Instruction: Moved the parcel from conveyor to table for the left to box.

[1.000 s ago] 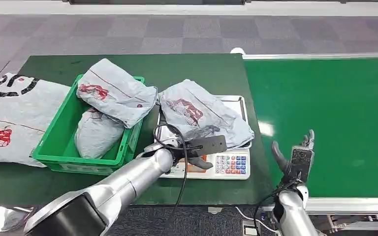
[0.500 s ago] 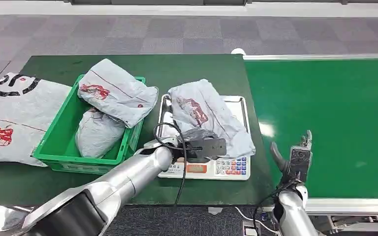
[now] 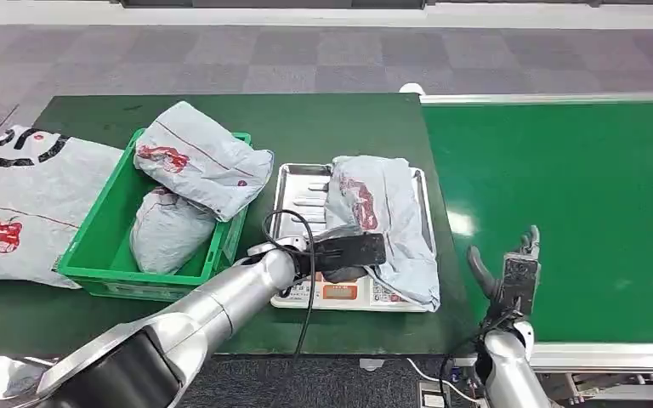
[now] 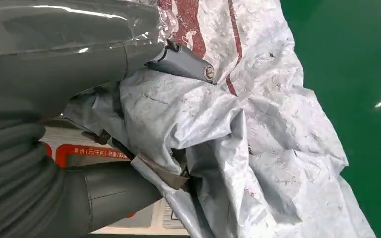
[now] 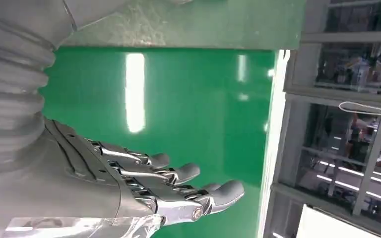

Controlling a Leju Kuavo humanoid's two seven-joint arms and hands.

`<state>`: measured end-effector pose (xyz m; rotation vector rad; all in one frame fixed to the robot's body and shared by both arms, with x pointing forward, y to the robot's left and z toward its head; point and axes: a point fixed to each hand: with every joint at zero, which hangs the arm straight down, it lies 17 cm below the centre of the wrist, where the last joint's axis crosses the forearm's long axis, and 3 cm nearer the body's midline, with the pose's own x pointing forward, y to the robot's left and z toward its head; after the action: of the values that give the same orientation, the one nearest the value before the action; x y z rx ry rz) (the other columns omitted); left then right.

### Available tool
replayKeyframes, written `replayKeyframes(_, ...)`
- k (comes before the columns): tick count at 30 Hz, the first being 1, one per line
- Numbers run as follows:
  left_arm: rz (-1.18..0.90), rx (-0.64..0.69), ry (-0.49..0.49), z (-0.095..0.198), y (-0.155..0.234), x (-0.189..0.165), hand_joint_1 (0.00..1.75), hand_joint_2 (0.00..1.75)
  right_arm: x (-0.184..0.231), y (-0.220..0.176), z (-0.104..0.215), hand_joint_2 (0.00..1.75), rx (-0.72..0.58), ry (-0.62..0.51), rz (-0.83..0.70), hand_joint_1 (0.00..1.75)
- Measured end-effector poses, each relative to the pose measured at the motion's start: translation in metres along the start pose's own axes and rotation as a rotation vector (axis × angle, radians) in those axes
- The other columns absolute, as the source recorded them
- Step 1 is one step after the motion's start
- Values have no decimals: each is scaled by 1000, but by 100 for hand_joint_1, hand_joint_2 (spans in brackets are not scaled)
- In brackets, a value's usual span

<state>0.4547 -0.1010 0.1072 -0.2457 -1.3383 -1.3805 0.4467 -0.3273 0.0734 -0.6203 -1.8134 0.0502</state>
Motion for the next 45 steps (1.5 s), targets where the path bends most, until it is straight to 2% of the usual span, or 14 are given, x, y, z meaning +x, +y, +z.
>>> replayKeyframes(20,2,-3,-3,0,-1,1,175,175,0,0,0,175,-1,1,0,0)
replayKeyframes(23,11,2,-26,0,0,4,175,175,0,1,-1,175,6,-1,-2,0)
replayKeyframes(27,34,95,-150,1,13,21,175,175,1,2,-3,175,6,-2,-2,0)
replayKeyframes(30,-15,328,-277,7,57,44,175,175,0,2,-2,175,6,-1,-1,0)
replayKeyframes(32,-51,464,-397,20,84,69,175,175,0,2,-2,175,6,0,-2,0)
replayKeyframes(34,-80,562,-508,34,103,96,175,175,0,1,-2,175,5,0,-2,0)
replayKeyframes(36,-70,614,-553,42,115,111,175,175,0,1,-2,175,1,2,-2,0)
replayKeyframes(37,-50,684,-563,52,127,109,175,175,-1,0,-2,175,-4,3,-2,0)
replayKeyframes(40,34,886,-703,103,153,132,175,175,-4,-4,-1,175,-13,14,-6,0)
replayKeyframes(42,49,948,-786,132,171,152,175,175,-5,-6,-2,175,-15,12,-1,0)
replayKeyframes(45,53,997,-853,159,177,163,175,175,-3,-6,-4,175,-16,8,-1,0)
